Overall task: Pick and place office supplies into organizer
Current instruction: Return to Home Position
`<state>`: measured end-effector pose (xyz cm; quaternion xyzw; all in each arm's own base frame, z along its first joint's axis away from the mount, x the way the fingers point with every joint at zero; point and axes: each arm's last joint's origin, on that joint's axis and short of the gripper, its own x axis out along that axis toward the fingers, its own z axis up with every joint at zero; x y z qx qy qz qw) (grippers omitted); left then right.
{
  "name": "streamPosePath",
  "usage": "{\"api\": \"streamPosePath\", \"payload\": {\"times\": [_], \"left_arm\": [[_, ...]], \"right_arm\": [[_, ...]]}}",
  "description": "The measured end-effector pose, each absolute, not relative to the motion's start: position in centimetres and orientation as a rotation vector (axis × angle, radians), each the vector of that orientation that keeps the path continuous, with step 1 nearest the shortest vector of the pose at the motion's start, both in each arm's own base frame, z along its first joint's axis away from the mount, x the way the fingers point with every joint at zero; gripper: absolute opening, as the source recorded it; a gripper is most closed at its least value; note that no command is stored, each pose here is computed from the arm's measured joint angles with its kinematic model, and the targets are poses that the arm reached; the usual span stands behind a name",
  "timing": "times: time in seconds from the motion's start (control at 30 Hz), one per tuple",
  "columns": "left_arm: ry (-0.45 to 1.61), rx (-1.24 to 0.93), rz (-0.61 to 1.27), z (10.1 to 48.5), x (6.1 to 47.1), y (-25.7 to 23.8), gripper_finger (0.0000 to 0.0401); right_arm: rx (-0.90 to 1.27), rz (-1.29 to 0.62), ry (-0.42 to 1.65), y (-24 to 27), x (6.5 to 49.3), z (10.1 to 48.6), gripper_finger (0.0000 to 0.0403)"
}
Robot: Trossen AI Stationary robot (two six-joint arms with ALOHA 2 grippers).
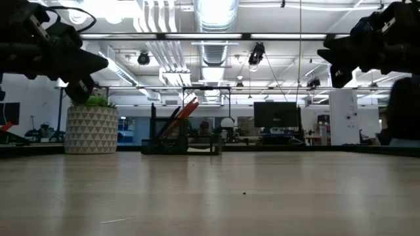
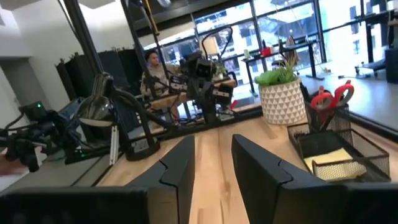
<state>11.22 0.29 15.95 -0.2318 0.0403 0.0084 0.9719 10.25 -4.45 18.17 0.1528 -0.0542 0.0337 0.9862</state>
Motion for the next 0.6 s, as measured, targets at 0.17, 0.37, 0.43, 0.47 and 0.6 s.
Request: {"api": "streamPosePath", "payload": {"times": [0.17,0.37,0.43,0.47,0.6], "left_arm": [[0.084,-0.468,0.017,15.9,11.2,0.3,0.0],[0.088,-0.467,0.019,15.9,11.2,0.3,0.0],[0.086,-0.467,0.019,15.9,11.2,0.3,0.0],[0.091,-0.467,0.019,15.9,11.2,0.3,0.0],[0.095,-0.468,0.02,15.8,11.3,0.3,0.0]], "right_arm": [[0.318,0.065,-0.093,-4.5,10.4,18.0,0.0093],[0.326,0.148,-0.091,-3.2,10.8,18.2,0.0086],[0.341,0.172,-0.065,-2.9,10.9,17.9,0.0085],[0.338,0.19,-0.071,-2.7,10.9,18.0,0.0084],[0.331,0.214,-0.082,-2.4,10.9,18.1,0.0085]]}}
